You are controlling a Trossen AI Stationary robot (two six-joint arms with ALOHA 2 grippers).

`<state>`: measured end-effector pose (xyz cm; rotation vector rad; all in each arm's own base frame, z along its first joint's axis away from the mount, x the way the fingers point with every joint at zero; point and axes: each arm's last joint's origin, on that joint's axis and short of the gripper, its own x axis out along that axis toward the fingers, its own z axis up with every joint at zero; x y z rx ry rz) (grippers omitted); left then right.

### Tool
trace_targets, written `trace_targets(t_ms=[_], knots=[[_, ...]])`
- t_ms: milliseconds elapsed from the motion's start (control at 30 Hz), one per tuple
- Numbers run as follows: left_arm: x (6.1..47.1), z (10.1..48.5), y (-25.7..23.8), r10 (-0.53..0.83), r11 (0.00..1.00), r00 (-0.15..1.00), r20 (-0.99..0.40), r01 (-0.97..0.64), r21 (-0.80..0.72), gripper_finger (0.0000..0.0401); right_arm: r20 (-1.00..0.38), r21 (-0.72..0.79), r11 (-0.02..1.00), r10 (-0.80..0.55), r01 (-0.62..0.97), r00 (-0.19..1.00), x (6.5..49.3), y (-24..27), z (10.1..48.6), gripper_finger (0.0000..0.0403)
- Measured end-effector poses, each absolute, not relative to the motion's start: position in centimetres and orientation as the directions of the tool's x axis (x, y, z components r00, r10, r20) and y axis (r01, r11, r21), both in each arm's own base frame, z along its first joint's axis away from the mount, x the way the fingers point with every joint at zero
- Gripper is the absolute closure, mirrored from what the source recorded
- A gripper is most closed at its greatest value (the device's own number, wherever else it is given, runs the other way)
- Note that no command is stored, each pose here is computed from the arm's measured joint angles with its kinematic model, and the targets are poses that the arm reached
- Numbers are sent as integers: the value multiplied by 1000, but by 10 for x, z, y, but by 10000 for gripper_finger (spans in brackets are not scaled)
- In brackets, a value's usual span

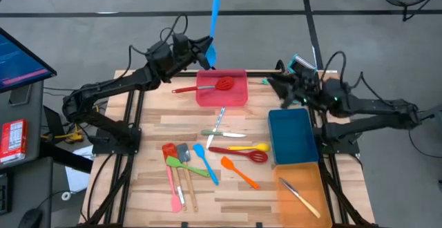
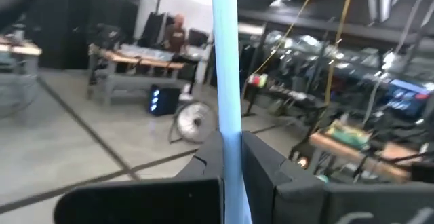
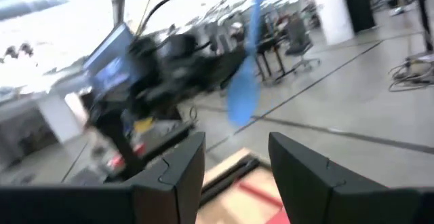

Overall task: Pick & Place Kitchen Items
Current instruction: Put the blue serving spoon into the red bin

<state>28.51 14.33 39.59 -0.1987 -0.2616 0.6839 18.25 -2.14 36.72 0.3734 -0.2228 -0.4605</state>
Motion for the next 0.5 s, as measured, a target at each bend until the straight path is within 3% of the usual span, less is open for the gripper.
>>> trace_targets(t_ms=[300, 500], knots=[[283, 409, 139, 576, 814, 759, 303, -500, -295, 394, 109, 393, 854, -412, 342, 905, 228, -74, 365, 239], [285, 410, 137, 502, 857, 805, 316, -412, -310, 394, 58, 355, 859, -413, 368, 909, 272, -101, 369, 197]])
